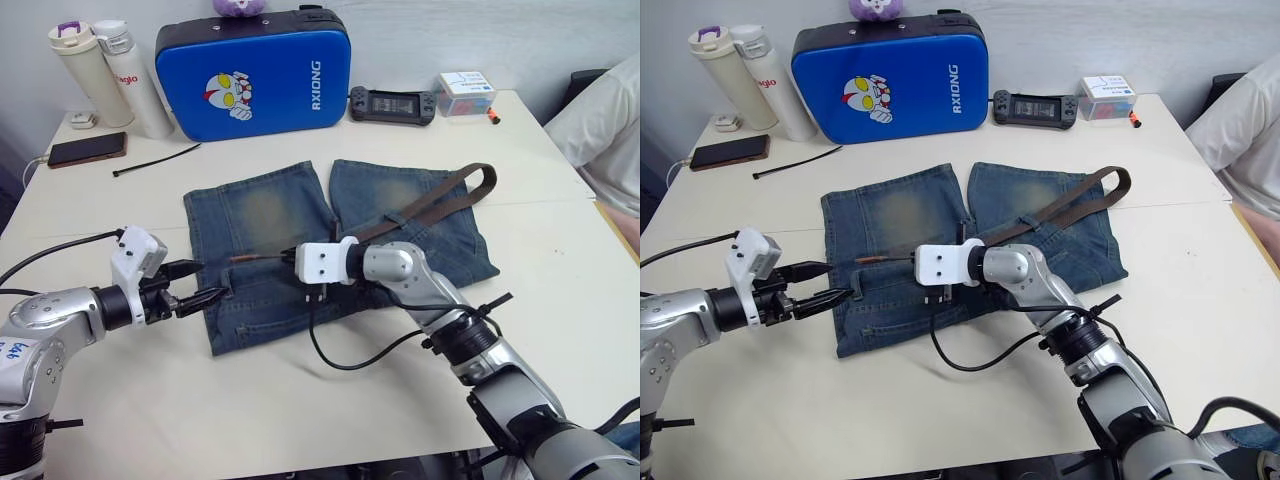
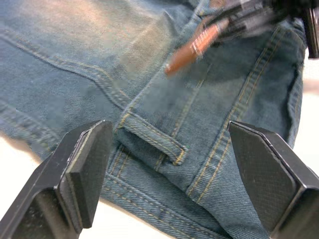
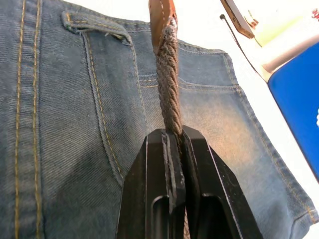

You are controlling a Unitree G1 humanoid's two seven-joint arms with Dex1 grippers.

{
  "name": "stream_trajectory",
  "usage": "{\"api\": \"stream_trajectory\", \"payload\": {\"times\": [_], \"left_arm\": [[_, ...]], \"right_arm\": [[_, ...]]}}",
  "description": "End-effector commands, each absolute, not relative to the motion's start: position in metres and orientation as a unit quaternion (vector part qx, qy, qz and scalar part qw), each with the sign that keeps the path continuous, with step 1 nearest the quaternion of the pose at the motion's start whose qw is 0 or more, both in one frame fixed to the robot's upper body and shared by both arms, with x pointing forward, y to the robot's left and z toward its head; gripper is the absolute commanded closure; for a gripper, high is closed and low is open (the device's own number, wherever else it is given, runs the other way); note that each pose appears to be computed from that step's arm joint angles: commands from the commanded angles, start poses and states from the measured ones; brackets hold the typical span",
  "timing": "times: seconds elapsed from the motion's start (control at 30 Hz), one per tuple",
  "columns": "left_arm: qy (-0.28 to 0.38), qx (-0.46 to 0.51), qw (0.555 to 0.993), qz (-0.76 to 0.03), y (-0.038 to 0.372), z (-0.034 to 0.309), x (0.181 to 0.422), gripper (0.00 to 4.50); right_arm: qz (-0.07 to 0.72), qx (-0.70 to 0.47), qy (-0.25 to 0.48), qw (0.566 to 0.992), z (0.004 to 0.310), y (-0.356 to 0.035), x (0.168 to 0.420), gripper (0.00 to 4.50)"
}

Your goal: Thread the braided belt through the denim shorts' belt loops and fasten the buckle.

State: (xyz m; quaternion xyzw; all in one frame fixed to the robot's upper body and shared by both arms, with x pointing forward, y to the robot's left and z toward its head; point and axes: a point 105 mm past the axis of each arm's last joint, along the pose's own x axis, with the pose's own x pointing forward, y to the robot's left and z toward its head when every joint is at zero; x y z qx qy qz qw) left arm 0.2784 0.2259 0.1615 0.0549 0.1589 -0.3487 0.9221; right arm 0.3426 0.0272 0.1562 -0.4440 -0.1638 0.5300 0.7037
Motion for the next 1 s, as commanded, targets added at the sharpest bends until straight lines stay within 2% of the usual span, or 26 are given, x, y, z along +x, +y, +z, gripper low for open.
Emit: {"api": "stream_trajectory", "payload": {"times": [0.03,0.27,0.4,0.5,0.53,0.6,0.77,0.9,1.0], "left_arm": [[0.156,0.059,0.931,-0.325,0.237,0.17,0.279,0.42],[0.166,0.065,0.935,-0.307,0.249,0.172,0.279,0.42],[0.168,0.07,0.934,-0.309,0.251,0.175,0.279,0.42],[0.168,0.075,0.933,-0.31,0.252,0.176,0.28,0.42],[0.168,0.076,0.932,-0.311,0.252,0.177,0.281,0.42],[0.167,0.079,0.93,-0.317,0.251,0.178,0.284,0.42],[0.162,0.083,0.922,-0.342,0.241,0.179,0.292,0.42],[0.162,0.084,0.913,-0.366,0.231,0.179,0.295,0.42],[0.163,0.087,0.909,-0.373,0.228,0.178,0.296,0.42]], "right_arm": [[0.516,-0.475,-0.221,0.678,0.165,0.045,0.337,4.44],[0.543,-0.441,-0.216,0.681,0.154,0.062,0.33,4.44],[0.556,-0.405,-0.192,0.7,0.163,0.045,0.332,2.9],[0.557,-0.393,-0.192,0.706,0.179,0.032,0.331,1.32],[0.556,-0.396,-0.191,0.705,0.184,0.026,0.33,0.63],[0.569,-0.388,-0.169,0.705,0.19,0.01,0.326,0.04],[0.616,-0.359,-0.092,0.695,0.191,-0.029,0.305,0.04],[0.649,-0.358,-0.007,0.671,0.158,-0.05,0.287,0.04],[0.636,-0.371,0.023,0.676,0.136,-0.051,0.292,0.04]]}}
